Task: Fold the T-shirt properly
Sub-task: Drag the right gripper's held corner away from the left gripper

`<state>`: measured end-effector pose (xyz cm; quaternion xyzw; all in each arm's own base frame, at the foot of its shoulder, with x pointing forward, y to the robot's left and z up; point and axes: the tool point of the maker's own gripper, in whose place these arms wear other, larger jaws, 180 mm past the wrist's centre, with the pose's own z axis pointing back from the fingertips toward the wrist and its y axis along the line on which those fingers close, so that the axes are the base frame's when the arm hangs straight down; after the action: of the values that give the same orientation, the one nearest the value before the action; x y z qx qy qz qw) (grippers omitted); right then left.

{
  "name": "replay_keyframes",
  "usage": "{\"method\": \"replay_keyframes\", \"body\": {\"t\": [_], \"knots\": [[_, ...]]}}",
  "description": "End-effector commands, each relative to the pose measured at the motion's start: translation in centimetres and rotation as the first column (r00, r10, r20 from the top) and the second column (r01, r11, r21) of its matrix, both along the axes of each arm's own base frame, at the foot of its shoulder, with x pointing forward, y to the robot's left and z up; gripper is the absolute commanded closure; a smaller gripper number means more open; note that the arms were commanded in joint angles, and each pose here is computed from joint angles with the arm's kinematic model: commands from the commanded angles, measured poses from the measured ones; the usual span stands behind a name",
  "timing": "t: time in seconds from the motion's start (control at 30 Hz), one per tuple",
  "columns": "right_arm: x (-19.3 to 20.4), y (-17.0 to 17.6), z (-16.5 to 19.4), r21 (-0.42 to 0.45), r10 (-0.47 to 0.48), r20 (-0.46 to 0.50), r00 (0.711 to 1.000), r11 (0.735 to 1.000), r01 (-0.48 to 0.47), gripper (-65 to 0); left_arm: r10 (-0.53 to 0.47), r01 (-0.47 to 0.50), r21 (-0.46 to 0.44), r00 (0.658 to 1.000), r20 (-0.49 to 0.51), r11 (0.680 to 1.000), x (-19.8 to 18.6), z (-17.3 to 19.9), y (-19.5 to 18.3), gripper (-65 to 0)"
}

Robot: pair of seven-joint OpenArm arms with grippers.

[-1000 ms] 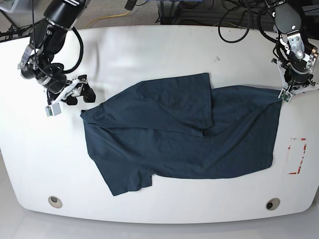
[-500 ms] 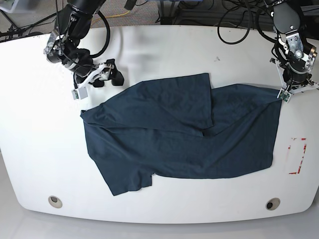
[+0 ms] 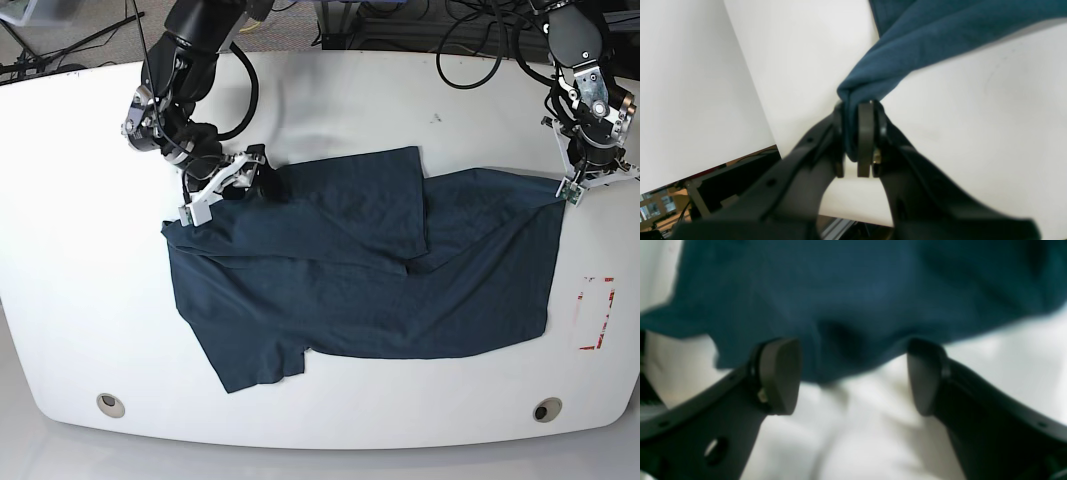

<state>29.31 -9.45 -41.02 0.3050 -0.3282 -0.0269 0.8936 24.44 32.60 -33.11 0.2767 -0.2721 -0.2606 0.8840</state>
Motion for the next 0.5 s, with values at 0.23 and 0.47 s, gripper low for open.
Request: {"method": "replay_keyframes", "body": {"t": [0.23, 0.47], "knots": [[0.8, 1.2, -2.4, 0.072, -0.070, -0.089, 0.994, 0.994, 0.077, -43.8, -0.006, 0.005, 0.025, 1.000, 0.029, 1.000, 0.6, 1.1, 0.3, -0.1], [0.2, 3.6, -2.0, 0.056, -0.034, -0.096, 0.995, 0.998, 0.039, -39.5, -0.009, 0.008, 0.025, 1.000, 0.029, 1.000, 0.6, 1.1, 0.2, -0.1]]}}
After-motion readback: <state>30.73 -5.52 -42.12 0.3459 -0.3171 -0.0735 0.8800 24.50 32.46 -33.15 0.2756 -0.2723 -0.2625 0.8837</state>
